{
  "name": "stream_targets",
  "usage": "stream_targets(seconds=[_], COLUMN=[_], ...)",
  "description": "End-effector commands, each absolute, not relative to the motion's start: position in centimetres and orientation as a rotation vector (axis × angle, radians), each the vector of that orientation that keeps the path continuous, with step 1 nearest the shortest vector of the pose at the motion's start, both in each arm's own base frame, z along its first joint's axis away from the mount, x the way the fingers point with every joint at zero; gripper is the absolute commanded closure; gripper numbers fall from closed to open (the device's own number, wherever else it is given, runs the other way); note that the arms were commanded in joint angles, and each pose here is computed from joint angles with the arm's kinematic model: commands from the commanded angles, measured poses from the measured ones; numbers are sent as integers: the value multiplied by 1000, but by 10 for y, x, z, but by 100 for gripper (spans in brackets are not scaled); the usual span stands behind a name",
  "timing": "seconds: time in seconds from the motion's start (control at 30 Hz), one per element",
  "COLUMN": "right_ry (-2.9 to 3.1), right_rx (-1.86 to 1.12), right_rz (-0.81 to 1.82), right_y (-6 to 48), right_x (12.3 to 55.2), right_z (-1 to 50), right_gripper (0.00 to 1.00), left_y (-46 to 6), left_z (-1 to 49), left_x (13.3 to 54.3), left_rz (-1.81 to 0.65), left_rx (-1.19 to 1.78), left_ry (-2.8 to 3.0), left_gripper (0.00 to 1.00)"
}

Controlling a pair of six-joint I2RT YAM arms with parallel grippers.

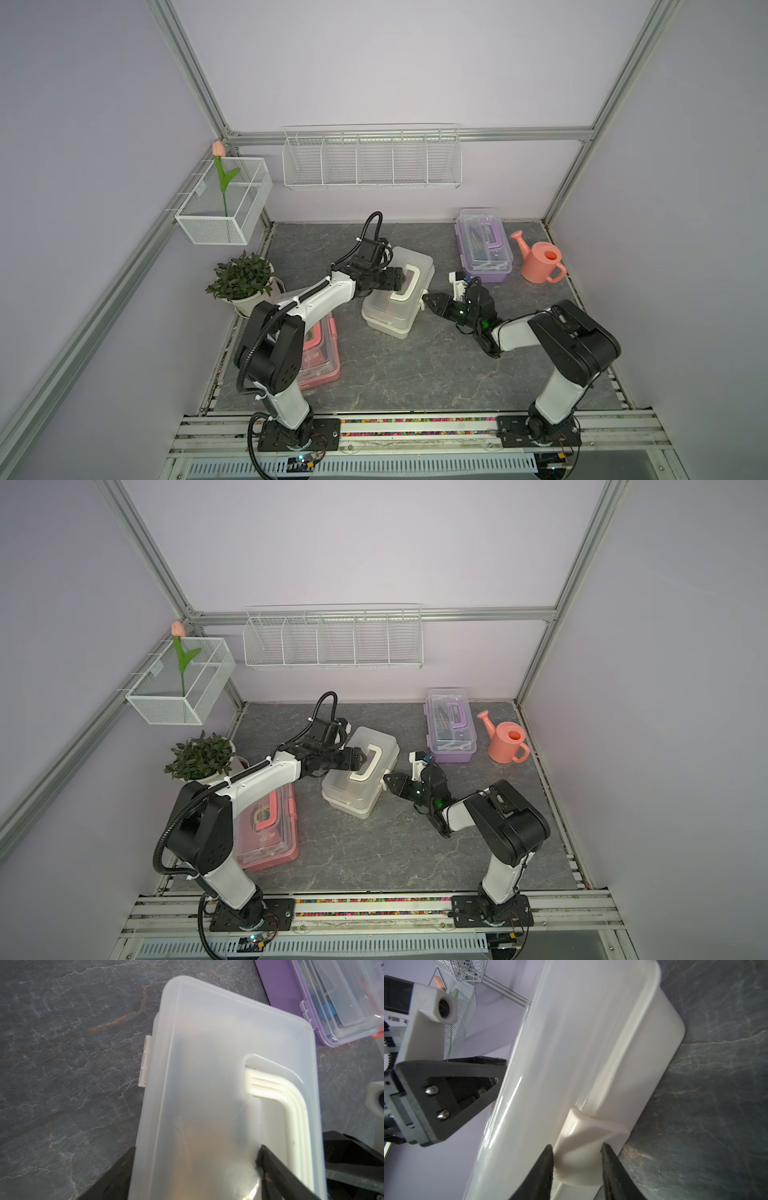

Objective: Close toolboxes
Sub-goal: Fasten the toolbox latch on the toolbox.

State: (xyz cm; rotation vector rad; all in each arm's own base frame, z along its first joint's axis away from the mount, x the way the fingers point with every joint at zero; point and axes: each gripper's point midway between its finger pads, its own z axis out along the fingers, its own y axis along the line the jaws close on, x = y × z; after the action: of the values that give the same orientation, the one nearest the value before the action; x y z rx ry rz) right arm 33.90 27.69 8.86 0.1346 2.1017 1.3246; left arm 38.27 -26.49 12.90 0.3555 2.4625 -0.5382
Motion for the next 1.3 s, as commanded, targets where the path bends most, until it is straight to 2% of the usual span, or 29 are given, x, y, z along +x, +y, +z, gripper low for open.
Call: stream_targets(seconds=[0.0, 0.67, 0.77, 0.87, 1.07, 1.27], right_ry=[2050, 1984, 1985, 1995, 2072, 2151], right_rx=[124, 83, 110, 128, 96, -10], right_rz=[1411, 1556, 1510, 1452, 1191, 588], right_y=[288, 315, 300, 280, 231, 158], right_x=[338, 343, 345, 347, 349, 354], right_z=[94, 97, 95, 96, 104, 128], right_gripper=[59, 57, 57, 57, 54, 48], left_y=[-267, -284, -281, -273, -249, -187], left_z=[82, 74, 80, 95, 147, 206], left_x=[348, 344, 347, 356, 384, 400], left_rz=[-593, -717, -680, -613, -546, -311], left_rx=[376, 363, 356, 345, 253, 84], left_ry=[2654, 2665, 2650, 2622, 2489, 2294], left_gripper=[35, 39, 36, 29, 17, 0])
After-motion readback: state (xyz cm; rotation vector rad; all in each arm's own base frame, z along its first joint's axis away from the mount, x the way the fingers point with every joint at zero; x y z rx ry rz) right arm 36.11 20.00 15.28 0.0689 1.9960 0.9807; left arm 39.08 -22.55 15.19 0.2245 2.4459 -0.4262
